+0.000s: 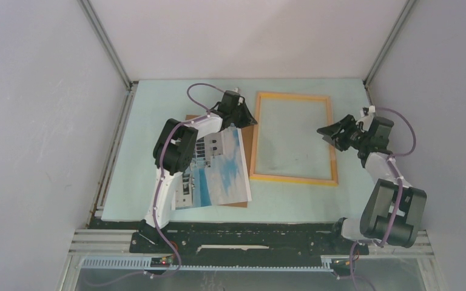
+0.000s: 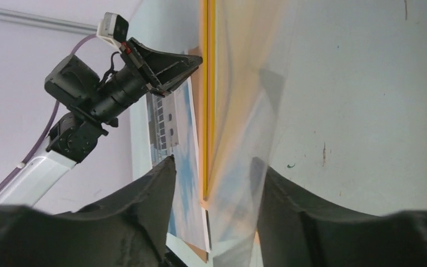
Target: Put the photo into the frame
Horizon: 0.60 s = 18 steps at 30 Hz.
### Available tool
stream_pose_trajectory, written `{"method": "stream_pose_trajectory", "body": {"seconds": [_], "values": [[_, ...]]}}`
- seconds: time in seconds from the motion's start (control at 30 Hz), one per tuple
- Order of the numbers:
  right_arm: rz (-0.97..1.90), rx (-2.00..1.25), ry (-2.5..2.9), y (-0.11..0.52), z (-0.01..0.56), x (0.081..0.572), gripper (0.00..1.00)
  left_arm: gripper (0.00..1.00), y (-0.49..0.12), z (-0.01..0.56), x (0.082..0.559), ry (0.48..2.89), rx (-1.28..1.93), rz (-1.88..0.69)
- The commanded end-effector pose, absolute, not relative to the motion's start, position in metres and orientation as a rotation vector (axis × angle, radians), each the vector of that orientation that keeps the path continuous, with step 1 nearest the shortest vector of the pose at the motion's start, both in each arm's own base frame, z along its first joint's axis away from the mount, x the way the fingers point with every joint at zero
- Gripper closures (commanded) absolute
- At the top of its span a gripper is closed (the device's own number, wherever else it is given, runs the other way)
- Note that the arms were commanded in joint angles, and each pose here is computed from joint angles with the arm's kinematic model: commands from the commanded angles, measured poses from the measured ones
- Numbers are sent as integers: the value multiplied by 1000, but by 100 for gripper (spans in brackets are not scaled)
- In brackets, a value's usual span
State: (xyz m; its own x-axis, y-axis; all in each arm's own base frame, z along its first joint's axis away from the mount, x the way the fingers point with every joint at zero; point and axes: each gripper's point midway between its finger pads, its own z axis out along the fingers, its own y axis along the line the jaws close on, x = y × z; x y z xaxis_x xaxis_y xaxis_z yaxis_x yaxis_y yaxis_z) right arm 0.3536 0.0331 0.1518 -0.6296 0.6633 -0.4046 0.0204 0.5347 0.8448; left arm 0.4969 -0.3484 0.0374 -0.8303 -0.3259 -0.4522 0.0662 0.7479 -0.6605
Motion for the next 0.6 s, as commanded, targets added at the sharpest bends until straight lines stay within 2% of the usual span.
{"method": "stream_pose_trajectory", "body": {"seconds": [0.0,0.23,0.57], "values": [[979,570,2123,26,155,357,37,93,-357,42,499,2385,-165,-966],[888,607,2183,19,167,376,28,94,-357,39,498,2391,-169,-961],[885,511,2172,28,170,405,32,96,-356,38,499,2394,-175,-960]]}}
